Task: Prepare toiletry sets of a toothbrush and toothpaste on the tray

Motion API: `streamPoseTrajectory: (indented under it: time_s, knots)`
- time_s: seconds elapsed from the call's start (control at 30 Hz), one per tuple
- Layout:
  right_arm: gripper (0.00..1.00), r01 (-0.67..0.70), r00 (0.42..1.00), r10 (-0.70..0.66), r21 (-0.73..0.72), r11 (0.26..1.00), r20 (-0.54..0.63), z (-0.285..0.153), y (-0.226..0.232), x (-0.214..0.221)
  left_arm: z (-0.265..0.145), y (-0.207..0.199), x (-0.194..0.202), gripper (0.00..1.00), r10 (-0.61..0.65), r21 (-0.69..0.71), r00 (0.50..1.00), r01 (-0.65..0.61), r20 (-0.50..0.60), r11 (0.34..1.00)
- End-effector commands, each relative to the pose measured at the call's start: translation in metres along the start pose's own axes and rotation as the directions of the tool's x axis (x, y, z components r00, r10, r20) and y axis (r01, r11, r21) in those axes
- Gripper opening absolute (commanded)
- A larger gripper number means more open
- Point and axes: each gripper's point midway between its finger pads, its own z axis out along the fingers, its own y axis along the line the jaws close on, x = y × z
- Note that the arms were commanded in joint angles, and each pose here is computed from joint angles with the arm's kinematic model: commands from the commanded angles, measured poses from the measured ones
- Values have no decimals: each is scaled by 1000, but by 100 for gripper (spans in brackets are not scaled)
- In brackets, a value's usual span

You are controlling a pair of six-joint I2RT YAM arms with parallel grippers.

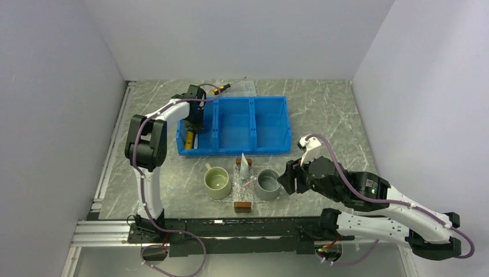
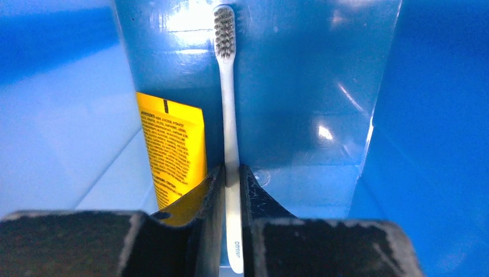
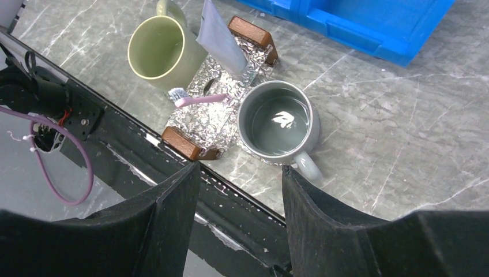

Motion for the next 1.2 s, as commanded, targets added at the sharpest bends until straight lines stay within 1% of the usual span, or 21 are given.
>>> streamPoseTrajectory:
  time_s: [0.0, 0.03, 0.1, 0.13, 0.27, 0.43, 0.67, 0.83, 0.97, 1.17]
  knots:
    - [57, -25, 999, 26, -30, 999, 27, -2, 6, -7, 6, -4, 11, 13, 6, -2, 999, -6, -41, 1000]
    - [57, -25, 999, 26, -31, 999, 27, -2, 7, -7, 6, -5, 11, 11, 6, 6, 999, -6, -37, 1000]
    - [57, -26, 999, 27, -33, 999, 26, -3, 7, -8, 4, -8, 10, 2, 7, 22, 1000, -7, -30, 1000]
    - [57, -29, 999, 30, -33, 999, 27, -3, 8, -9, 2, -10, 10, 0, 5, 30, 1000, -5, -25, 1000]
    - [57, -32, 999, 33, -42, 999, 30, -5, 10, -12, -11, -14, 4, 0, 1, 67, 1000, -1, 10, 998]
    - [57, -37, 999, 38, -49, 998, 33, -7, 13, -15, -38, -22, -9, 0, -17, 126, 996, 7, 83, 992]
    - [57, -41, 998, 43, -68, 997, 34, -4, 20, -20, -87, -31, -24, 0, -57, 211, 979, 14, 196, 977]
    - [57, -38, 998, 41, -77, 996, 41, -5, 25, -27, -131, -31, -33, 0, -73, 255, 956, -2, 284, 967]
    - [57, -40, 998, 45, -99, 994, 46, -5, 32, -32, -164, -33, -30, 0, -87, 304, 935, -23, 343, 952]
    - [58, -62, 996, 70, -160, 985, 47, 1, 50, -37, -211, -36, -9, 0, -130, 397, 900, -52, 416, 916]
